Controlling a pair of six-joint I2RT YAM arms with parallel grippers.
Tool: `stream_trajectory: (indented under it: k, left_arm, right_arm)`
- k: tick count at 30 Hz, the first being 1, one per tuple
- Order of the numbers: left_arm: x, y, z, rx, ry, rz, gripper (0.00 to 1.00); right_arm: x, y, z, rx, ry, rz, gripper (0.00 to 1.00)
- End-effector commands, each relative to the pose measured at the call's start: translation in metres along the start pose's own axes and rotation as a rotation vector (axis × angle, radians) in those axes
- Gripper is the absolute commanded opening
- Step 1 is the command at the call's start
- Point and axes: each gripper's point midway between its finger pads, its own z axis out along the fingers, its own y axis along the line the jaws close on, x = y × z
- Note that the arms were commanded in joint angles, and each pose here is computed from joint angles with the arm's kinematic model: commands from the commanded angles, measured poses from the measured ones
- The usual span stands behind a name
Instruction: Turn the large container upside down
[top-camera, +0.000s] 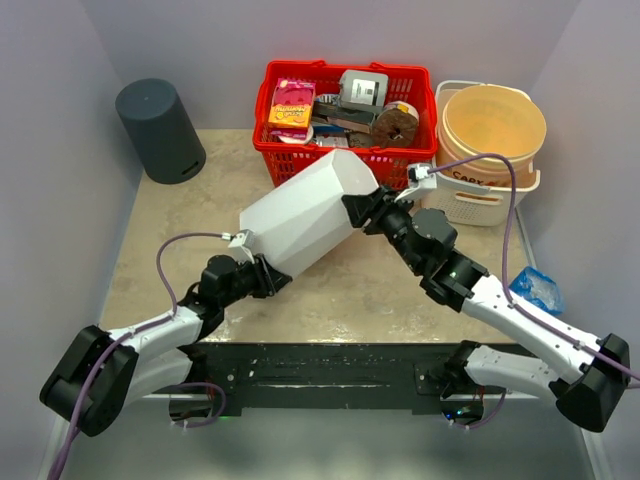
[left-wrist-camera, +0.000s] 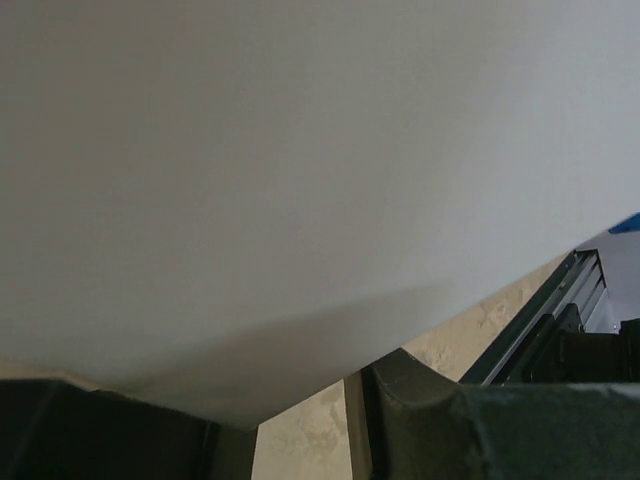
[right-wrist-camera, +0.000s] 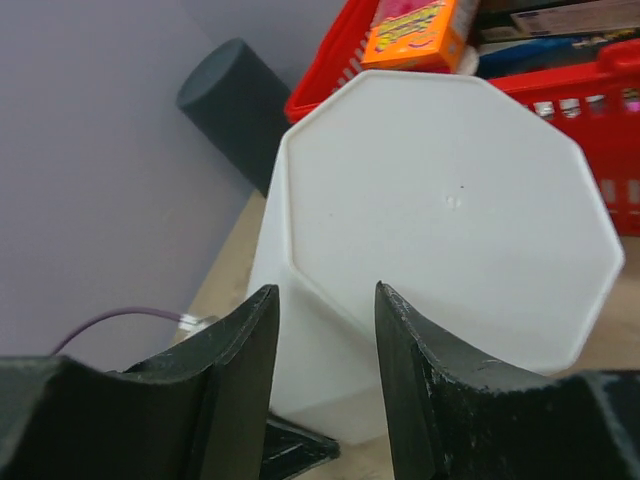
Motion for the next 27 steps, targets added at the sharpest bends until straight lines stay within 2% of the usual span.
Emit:
stream_trajectory:
  k: [1,27]
  left_arm:
    - [-0.028,-0.056,-0.005,0.236,-0.113,0.114,0.31]
    - [-0.025,-0.025,-0.009,0.098,-0.159,0.071,0.35]
  right_arm:
    - [0.053,0.071,-0.018,-0.266,0.235,0.041,0.47]
    - [0.093,0.089,0.007,-0.281,0.323,0.041,0.49]
